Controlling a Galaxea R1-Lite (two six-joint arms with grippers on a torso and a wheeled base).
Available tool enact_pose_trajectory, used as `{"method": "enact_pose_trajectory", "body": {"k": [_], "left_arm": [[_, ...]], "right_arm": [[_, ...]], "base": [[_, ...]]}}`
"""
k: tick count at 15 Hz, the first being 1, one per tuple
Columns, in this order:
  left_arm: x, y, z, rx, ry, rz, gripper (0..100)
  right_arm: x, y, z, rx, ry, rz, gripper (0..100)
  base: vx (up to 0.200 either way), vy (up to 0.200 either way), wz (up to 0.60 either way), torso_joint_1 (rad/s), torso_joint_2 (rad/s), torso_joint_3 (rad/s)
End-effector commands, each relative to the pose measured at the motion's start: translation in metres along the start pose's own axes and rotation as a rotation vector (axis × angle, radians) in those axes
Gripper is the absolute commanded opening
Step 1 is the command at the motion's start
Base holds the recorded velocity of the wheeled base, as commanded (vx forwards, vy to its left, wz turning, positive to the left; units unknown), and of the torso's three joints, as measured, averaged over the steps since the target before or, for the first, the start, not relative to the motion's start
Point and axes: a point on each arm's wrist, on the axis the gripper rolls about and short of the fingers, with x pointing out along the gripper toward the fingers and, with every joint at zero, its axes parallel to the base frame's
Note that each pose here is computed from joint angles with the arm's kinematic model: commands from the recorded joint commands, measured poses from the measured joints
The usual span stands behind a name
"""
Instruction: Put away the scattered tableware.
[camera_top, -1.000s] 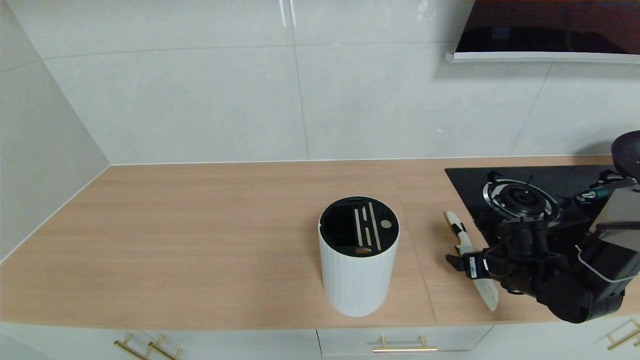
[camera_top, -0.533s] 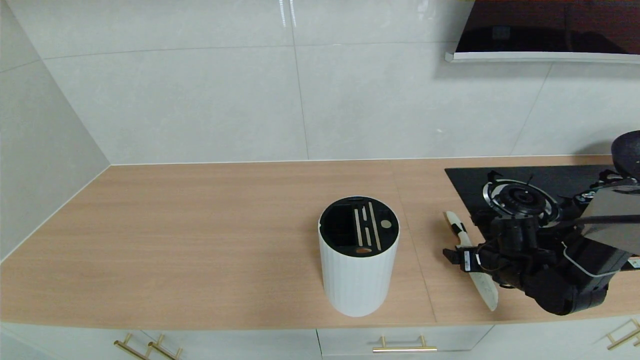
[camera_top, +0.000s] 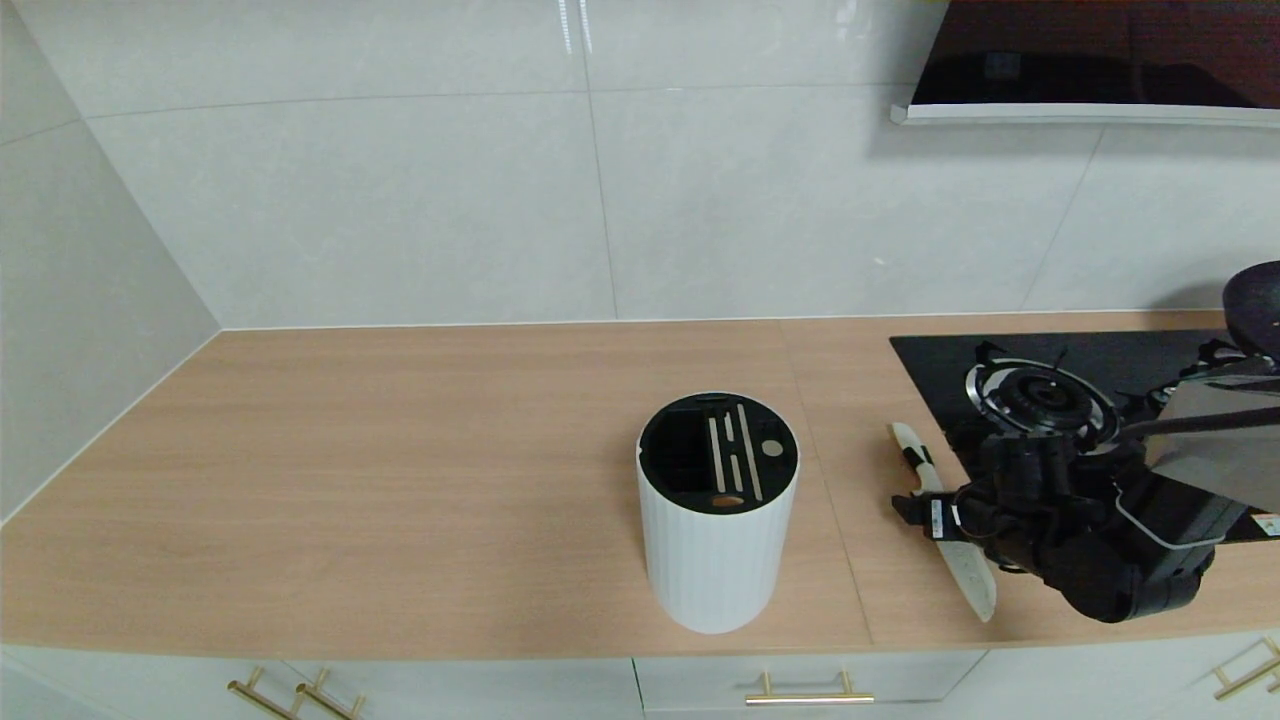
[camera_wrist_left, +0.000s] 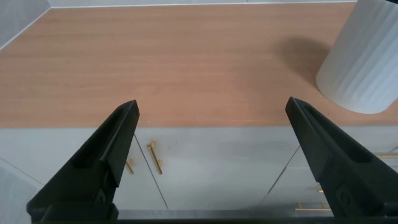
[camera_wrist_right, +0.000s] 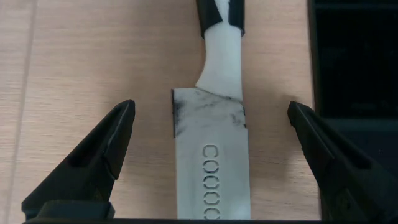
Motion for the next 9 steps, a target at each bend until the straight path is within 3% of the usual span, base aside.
{"method": "enact_pose_trajectory", "body": {"k": [1, 4, 5, 9], "left_arm": [[0.0, 0.0, 0.0, 0.0, 0.0, 0.001, 100], [0.0, 0.0, 0.0, 0.0, 0.0, 0.001, 100], [0.0, 0.0, 0.0, 0.0, 0.0, 0.001, 100], [0.0, 0.0, 0.0, 0.0, 0.0, 0.001, 100]], "right_arm": [[0.002, 0.0, -0.001, 0.0, -0.008, -0.001, 100], [0.006, 0.0, -0.005, -0.001, -0.015, -0.021, 100], [0.006, 0.0, -0.005, -0.001, -0.012, -0.021, 0], [0.012, 0.001, -0.01, -0.004, 0.0, -0.022, 0]], "base": [[0.0, 0.0, 0.0, 0.0, 0.0, 0.0], [0.0, 0.0, 0.0, 0.0, 0.0, 0.0], [0.0, 0.0, 0.0, 0.0, 0.0, 0.0], [0.0, 0.0, 0.0, 0.0, 0.0, 0.0]]}}
